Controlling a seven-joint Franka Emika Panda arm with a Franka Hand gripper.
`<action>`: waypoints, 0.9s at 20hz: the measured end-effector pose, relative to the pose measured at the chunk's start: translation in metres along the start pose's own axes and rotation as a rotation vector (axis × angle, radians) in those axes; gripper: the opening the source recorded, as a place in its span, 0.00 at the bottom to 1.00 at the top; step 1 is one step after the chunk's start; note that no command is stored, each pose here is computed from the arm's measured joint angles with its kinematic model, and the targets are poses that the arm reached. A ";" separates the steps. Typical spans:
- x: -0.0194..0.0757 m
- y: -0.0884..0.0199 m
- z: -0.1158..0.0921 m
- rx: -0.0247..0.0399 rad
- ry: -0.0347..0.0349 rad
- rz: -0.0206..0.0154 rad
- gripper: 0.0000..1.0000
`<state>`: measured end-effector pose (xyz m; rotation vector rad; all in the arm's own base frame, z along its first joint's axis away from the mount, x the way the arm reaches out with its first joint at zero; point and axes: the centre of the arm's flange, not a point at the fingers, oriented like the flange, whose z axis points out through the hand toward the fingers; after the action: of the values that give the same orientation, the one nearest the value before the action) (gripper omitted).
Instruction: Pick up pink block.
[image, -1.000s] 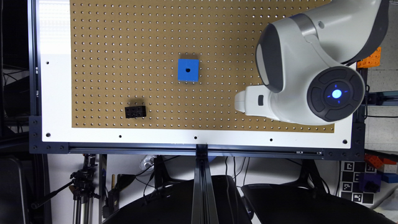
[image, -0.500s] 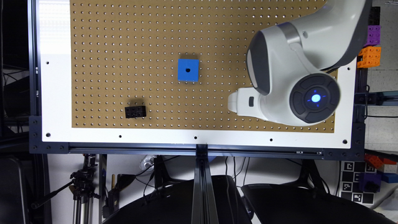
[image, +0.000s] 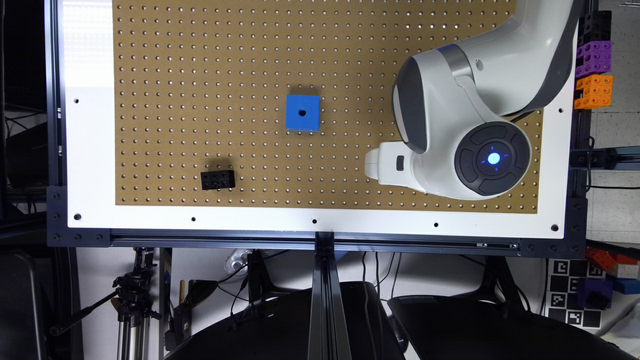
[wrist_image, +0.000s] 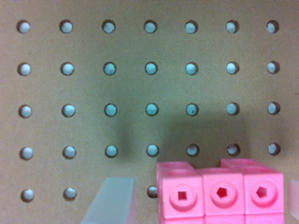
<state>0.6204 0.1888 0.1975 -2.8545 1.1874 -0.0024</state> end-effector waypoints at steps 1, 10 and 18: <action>-0.0003 0.000 0.001 0.0010 0.0002 -0.0004 1.00; -0.0014 -0.011 -0.001 0.0169 0.0052 -0.0082 1.00; 0.0020 -0.015 0.021 0.0106 -0.0018 -0.0061 0.00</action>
<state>0.6328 0.1988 0.1777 -2.8484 1.1747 -0.0063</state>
